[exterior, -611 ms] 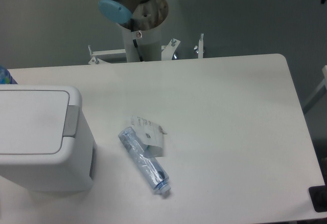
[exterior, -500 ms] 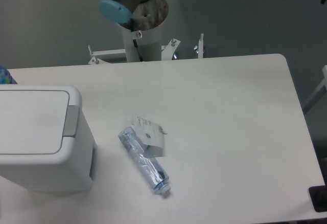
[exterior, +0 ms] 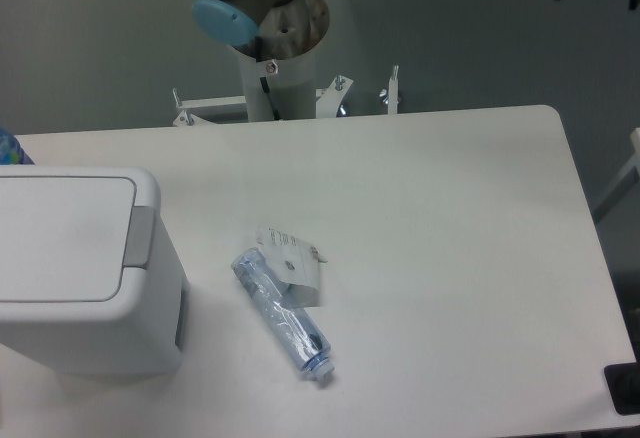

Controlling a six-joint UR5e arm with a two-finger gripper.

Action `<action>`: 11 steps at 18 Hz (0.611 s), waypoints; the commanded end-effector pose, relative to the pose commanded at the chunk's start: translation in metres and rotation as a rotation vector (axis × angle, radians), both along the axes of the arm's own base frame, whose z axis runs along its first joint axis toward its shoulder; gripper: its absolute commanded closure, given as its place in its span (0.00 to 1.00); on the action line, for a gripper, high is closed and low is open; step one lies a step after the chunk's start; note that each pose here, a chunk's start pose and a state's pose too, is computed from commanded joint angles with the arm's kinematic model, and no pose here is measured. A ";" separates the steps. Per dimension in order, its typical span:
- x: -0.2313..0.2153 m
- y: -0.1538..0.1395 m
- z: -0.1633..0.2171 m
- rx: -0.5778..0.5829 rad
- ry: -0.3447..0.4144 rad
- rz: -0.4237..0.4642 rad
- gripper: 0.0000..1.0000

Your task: Open the trash can

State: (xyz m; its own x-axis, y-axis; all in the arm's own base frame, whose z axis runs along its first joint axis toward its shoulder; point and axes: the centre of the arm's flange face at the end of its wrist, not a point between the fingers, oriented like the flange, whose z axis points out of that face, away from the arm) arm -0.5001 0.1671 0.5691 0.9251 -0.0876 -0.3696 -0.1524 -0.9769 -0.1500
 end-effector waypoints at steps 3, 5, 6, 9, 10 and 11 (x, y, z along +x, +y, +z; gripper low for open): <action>-0.003 0.011 0.006 0.166 -0.008 0.141 0.00; -0.004 0.016 0.010 0.262 -0.015 0.226 0.00; -0.003 0.018 0.011 0.289 -0.020 0.268 0.00; 0.005 0.043 0.014 0.354 -0.043 0.359 0.00; 0.006 0.050 0.017 0.378 -0.044 0.391 0.00; 0.007 0.056 0.018 0.406 -0.049 0.426 0.00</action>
State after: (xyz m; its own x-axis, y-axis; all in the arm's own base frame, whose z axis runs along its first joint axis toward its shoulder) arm -0.4926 0.2231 0.5874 0.8646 0.4351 -0.2514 0.2578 -0.8134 -0.5214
